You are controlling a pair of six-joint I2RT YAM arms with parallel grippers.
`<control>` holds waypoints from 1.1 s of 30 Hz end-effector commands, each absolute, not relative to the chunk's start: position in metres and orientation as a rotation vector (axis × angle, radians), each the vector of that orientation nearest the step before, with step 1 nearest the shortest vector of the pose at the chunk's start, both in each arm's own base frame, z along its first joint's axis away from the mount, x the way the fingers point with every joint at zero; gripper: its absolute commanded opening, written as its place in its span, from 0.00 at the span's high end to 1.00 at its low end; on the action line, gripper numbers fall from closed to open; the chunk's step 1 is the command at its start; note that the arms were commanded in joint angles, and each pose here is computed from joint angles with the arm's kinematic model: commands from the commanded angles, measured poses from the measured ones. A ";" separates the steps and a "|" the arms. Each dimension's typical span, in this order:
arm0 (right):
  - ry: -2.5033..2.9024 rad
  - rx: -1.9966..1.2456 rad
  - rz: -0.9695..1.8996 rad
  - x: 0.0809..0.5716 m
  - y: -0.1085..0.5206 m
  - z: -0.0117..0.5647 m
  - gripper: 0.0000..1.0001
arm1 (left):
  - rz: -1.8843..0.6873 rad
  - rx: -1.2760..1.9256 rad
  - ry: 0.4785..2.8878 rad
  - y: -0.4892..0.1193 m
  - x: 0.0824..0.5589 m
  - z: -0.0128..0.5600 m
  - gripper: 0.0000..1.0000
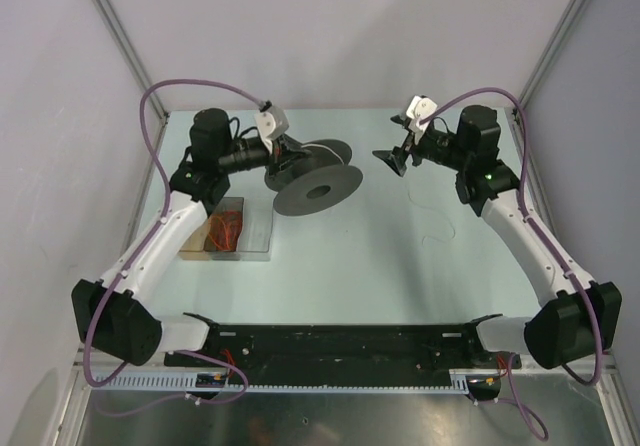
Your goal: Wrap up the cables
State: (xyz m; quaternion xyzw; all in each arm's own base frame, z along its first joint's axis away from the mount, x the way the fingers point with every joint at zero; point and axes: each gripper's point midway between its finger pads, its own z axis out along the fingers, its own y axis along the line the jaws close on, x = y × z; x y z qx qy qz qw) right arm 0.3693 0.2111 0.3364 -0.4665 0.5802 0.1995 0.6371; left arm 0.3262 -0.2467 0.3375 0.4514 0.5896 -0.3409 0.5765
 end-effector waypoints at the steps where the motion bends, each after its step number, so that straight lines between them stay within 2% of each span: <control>1: 1.105 -1.086 0.461 0.342 0.228 0.394 0.15 | -0.709 1.186 1.179 -0.251 0.304 0.355 1.00; 6: 1.271 -1.044 0.465 0.359 0.216 0.362 0.14 | -0.797 1.079 1.272 -0.252 0.312 0.369 1.00; 11: 1.498 -0.959 0.548 0.388 0.182 0.309 0.06 | -0.895 0.925 1.330 -0.246 0.329 0.411 1.00; 14: 1.513 -0.918 0.639 0.391 0.180 0.291 0.05 | -0.913 0.873 1.323 -0.241 0.334 0.435 1.00; 23: 1.338 -0.862 0.819 0.370 0.241 0.278 0.01 | -0.966 0.768 1.310 -0.234 0.337 0.478 1.00; 33: 1.177 -0.853 0.948 0.353 0.302 0.284 0.01 | -1.014 0.712 1.310 -0.231 0.334 0.493 1.00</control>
